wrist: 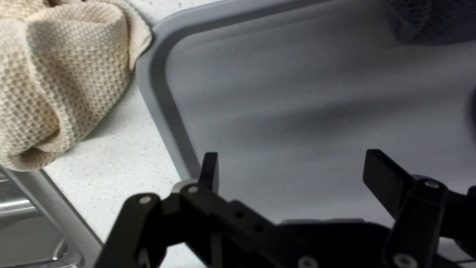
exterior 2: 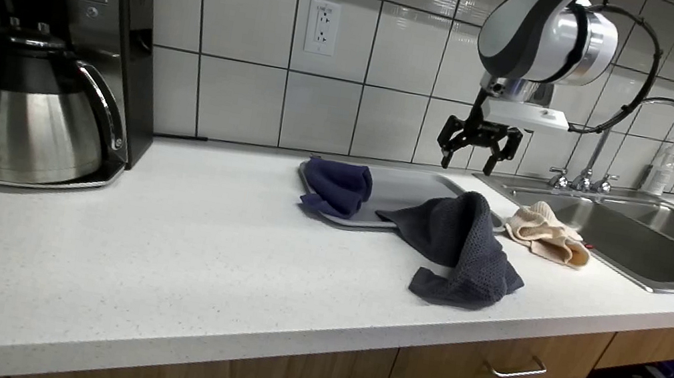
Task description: Remove the towels from the tray
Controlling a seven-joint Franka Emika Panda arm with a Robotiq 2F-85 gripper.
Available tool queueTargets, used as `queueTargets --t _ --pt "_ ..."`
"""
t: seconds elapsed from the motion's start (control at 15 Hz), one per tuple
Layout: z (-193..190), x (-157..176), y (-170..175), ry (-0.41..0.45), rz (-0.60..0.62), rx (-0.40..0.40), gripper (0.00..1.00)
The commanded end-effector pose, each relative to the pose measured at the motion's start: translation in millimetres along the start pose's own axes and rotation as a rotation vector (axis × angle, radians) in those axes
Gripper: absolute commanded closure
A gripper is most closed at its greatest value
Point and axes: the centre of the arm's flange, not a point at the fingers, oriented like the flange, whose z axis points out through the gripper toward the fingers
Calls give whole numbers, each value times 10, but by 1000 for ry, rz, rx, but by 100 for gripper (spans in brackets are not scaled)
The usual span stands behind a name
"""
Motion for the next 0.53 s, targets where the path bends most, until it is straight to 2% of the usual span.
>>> queueTargets --t 0.0,0.47 --pt "-114 5 -249 25 -60 32 0" --pt "-186 19 -764 57 -137 64 0"
